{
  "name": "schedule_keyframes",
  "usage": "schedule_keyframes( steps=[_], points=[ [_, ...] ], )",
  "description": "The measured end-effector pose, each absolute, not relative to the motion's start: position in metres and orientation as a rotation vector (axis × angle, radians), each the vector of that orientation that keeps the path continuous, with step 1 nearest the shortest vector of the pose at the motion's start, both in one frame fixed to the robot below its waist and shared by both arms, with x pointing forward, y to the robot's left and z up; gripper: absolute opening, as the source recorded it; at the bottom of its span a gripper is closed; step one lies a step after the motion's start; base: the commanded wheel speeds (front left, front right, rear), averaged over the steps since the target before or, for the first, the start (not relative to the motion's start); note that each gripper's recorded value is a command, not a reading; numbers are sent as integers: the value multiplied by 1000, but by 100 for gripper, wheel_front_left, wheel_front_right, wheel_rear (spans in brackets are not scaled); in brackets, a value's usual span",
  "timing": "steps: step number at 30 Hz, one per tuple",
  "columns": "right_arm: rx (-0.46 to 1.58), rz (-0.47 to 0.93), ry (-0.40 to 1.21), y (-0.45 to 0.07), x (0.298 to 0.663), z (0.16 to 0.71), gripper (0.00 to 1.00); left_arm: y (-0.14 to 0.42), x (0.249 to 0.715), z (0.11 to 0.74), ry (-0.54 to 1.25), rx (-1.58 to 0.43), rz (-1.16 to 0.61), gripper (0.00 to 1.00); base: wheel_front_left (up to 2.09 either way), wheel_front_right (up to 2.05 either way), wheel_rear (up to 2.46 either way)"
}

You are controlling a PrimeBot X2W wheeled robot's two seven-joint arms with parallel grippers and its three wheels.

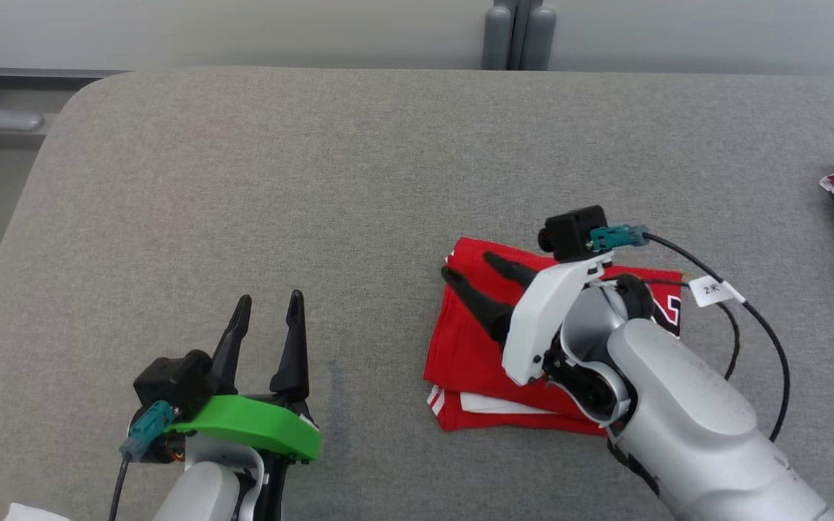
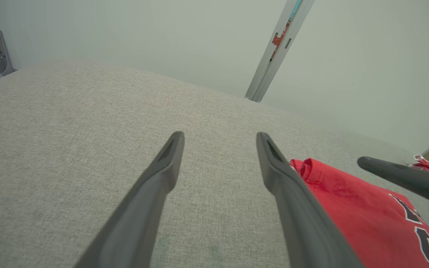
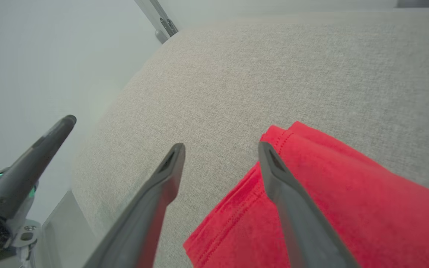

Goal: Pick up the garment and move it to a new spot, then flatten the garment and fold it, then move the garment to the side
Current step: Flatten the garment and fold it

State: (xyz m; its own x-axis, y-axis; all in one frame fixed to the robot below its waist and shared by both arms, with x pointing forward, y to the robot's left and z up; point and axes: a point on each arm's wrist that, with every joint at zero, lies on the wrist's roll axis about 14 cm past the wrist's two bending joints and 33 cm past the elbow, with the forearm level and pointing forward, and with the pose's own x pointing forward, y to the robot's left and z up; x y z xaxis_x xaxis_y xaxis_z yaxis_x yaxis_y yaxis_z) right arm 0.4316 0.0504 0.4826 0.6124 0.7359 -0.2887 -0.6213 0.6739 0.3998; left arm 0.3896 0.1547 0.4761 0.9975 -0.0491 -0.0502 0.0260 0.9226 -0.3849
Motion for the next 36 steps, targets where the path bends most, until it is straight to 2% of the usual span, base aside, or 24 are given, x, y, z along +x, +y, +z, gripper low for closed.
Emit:
schedule_keyframes(
  steps=[8, 13, 21, 26, 36],
  points=[
    [217, 618, 218, -18, 466, 511, 100, 135, 398, 488, 29, -362, -110, 100, 0, 0, 0],
    [187, 470, 107, -72, 466, 516, 100, 120, 402, 498, 6, -345, -157, 100, 0, 0, 0],
    [172, 246, -36, -142, 436, 520, 100, 110, 399, 509, -28, -309, -182, 100, 0, 0, 0],
    [163, 158, -97, -162, 411, 525, 100, 117, 386, 504, -21, -309, -145, 100, 0, 0, 0],
    [178, 120, -118, -160, 381, 523, 100, 136, 364, 490, 0, -310, -79, 100, 0, 0, 0]
  ],
)
